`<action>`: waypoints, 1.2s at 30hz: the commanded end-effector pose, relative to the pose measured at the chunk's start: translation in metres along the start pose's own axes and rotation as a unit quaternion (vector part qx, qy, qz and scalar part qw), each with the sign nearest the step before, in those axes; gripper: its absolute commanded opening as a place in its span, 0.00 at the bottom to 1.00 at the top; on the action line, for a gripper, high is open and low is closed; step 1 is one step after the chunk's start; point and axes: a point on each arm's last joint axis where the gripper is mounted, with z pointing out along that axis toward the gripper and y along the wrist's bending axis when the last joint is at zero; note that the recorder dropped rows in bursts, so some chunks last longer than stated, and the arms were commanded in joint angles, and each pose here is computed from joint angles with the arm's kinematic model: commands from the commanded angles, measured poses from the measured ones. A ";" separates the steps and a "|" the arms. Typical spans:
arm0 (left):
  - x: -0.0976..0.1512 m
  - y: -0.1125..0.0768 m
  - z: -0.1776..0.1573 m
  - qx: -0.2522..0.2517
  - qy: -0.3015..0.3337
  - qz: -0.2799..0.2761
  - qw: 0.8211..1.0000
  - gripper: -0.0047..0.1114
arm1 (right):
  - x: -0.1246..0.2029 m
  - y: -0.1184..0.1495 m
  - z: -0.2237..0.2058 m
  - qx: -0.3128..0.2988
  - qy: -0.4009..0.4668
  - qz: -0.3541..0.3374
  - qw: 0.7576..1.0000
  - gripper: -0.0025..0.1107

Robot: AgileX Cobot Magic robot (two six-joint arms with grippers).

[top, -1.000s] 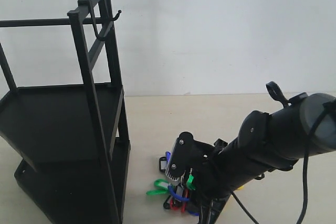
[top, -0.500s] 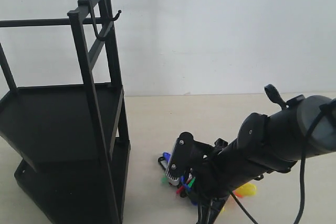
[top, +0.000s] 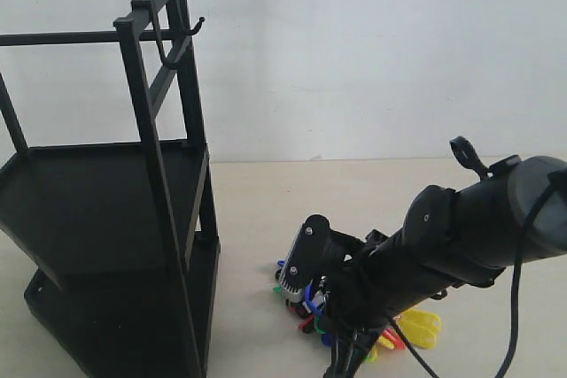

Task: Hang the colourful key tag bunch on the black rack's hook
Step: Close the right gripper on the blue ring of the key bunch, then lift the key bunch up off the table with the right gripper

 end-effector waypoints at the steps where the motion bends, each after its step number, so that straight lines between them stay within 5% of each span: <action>1: 0.000 0.000 0.000 -0.002 -0.004 0.004 1.000 0.08 | -0.011 -0.005 -0.019 0.019 -0.025 0.008 0.999 0.02; 25: 0.000 0.000 0.000 -0.002 -0.004 0.004 1.000 0.08 | -0.056 -0.021 -0.152 0.156 -0.212 0.084 0.961 0.02; 36: 0.000 0.000 0.000 -0.002 -0.004 0.004 1.000 0.08 | -0.061 -0.016 -0.187 0.150 -0.269 0.158 0.938 0.02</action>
